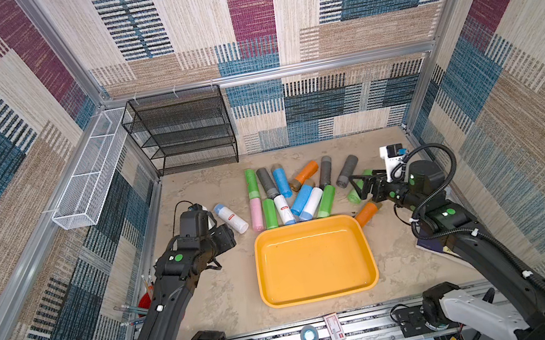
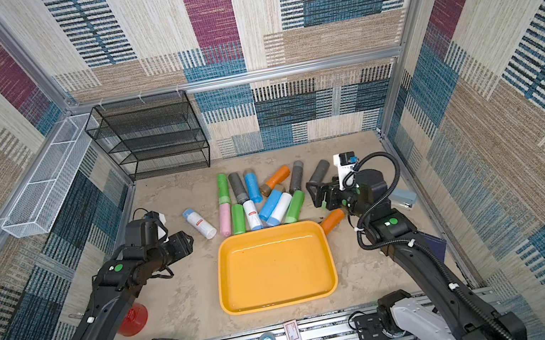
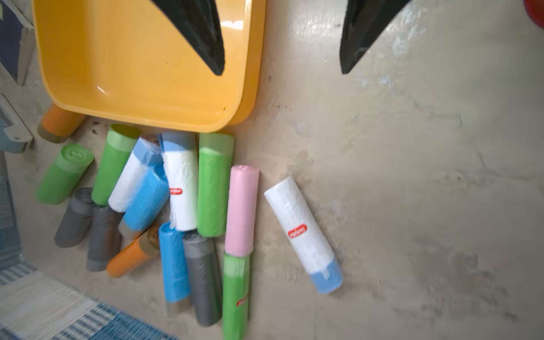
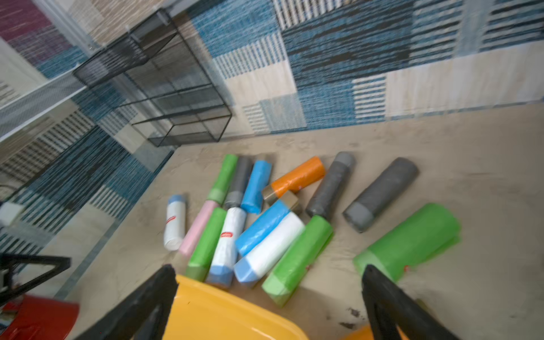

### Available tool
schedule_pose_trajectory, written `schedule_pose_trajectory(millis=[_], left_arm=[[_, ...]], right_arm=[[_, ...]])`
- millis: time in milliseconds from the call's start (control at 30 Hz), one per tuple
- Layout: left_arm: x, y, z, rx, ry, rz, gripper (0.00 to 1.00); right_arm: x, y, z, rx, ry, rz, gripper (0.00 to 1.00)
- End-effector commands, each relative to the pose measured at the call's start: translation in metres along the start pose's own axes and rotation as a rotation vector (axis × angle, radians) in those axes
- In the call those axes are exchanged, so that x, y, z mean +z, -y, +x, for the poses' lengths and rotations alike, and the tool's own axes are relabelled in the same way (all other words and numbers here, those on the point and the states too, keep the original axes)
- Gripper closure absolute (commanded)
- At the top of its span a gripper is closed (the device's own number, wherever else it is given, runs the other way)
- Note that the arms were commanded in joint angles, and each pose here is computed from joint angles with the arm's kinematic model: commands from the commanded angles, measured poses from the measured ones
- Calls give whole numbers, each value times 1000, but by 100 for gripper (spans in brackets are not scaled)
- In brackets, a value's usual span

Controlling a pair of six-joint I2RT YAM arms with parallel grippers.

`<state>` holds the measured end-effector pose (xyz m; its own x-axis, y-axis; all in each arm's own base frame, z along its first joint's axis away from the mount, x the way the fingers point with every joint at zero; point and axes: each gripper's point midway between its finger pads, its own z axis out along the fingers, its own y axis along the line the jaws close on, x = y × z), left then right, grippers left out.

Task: Put the roll of trash bags into the storage box
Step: Pick up the roll of trash bags from the center of the board.

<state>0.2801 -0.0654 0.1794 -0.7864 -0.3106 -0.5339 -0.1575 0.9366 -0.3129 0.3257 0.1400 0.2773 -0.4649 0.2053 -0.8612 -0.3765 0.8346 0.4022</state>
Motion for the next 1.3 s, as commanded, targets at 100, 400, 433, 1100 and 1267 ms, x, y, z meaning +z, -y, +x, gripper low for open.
schedule_pose_trajectory(millis=[100, 400, 433, 1100, 1267], left_arm=[[23, 5, 5, -66, -138, -39, 41], [81, 12, -31, -93, -161, -119, 44], [88, 11, -34, -99, -163, -134, 45], [174, -13, -44, -223, -236, -269, 42], [187, -18, -37, -231, -250, -274, 42]], right_arm=[[29, -69, 52, 29, -287, -138, 1], [56, -176, 106, 27, -431, -409, 1], [57, -184, 111, 26, -442, -426, 1], [68, -190, 155, -8, -510, -437, 1], [69, -191, 159, -15, -517, -450, 1]])
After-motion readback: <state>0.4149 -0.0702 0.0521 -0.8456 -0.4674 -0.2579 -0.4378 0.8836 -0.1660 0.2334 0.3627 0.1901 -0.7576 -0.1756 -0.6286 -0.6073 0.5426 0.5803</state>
